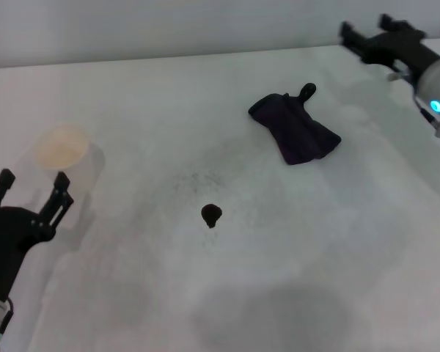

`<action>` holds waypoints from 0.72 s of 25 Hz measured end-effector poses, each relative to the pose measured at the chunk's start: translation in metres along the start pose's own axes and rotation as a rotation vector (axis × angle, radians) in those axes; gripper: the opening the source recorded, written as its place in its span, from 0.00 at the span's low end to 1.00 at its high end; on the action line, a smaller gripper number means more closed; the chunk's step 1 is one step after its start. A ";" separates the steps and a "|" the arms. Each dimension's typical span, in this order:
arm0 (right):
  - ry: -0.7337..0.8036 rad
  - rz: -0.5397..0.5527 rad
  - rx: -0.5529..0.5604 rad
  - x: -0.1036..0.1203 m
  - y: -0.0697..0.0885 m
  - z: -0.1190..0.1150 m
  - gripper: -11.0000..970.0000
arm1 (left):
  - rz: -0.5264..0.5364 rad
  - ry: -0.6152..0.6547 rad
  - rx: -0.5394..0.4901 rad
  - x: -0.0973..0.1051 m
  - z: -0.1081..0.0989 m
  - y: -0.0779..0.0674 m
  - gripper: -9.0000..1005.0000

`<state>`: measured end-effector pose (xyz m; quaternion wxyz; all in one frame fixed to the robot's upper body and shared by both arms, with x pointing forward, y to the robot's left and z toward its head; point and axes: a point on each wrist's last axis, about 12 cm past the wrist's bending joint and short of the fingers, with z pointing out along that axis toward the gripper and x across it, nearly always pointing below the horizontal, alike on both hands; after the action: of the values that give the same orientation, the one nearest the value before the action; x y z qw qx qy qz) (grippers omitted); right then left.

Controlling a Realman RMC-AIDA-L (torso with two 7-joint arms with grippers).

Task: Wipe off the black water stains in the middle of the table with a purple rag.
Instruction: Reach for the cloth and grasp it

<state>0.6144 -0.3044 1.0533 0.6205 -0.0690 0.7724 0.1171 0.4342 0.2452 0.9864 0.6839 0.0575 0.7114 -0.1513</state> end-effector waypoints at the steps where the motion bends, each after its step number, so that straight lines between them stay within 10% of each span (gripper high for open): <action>1: 0.044 -0.030 -0.025 -0.004 0.003 0.006 0.85 | -0.018 -0.017 0.002 -0.002 0.000 0.000 0.89; 9: 0.243 -0.124 -0.001 -0.034 0.026 0.040 0.85 | -0.177 -0.095 -0.025 -0.014 0.007 0.010 0.89; 18: 0.409 -0.106 -0.214 -0.061 0.050 0.056 0.85 | -0.218 -0.133 -0.066 -0.019 0.017 0.013 0.89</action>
<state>0.6677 -0.2436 1.1066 0.4455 -0.1974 0.8604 0.1492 0.4550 0.2552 1.0033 0.7104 -0.0530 0.6713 -0.2046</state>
